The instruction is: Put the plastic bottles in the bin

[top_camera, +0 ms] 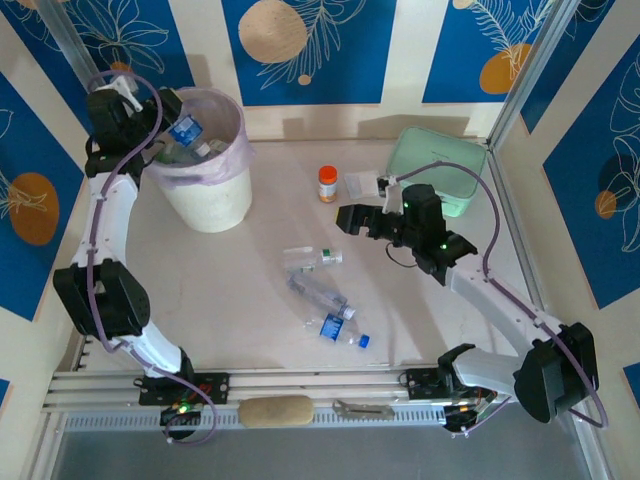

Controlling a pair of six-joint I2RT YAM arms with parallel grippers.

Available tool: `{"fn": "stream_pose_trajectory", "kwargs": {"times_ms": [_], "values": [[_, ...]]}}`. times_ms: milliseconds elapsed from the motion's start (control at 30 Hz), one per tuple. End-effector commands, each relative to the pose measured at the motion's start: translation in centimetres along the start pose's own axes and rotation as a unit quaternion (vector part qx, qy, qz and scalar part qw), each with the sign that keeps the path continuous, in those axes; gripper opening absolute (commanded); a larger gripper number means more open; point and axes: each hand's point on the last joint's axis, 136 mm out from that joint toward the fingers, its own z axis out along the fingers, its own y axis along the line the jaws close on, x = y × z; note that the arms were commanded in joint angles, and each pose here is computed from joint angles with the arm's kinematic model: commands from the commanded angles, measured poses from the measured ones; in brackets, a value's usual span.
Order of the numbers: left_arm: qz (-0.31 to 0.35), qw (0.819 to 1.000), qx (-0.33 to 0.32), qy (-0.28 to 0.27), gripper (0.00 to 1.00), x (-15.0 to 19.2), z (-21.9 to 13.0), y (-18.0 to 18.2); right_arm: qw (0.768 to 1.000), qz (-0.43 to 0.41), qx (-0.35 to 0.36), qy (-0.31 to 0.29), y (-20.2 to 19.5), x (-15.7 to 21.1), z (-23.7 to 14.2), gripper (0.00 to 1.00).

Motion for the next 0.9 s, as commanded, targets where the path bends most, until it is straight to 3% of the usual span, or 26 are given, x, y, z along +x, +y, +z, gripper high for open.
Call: {"fn": "stream_pose_trajectory", "kwargs": {"times_ms": [0,100,233,633,867], "values": [[-0.016,0.999,0.028,0.000,0.50,0.2,0.5,-0.6,1.000,0.007,0.008,-0.006,-0.3,0.0,-0.6,0.97],[-0.016,0.999,0.031,0.012,0.61,0.6,0.6,-0.7,1.000,0.010,0.008,-0.005,-0.4,0.1,-0.5,0.97],[0.004,1.000,0.019,0.010,1.00,0.4,-0.4,-0.9,1.000,0.015,0.007,0.000,-0.4,0.3,-0.2,0.97],[0.083,0.995,-0.009,-0.047,1.00,-1.8,-6.5,-3.2,1.000,0.018,0.016,0.017,-0.9,0.8,0.8,0.97],[0.069,0.996,0.033,-0.050,1.00,0.5,-9.8,-4.7,0.998,0.019,0.027,0.061,-1.2,2.2,2.4,0.97]]}}
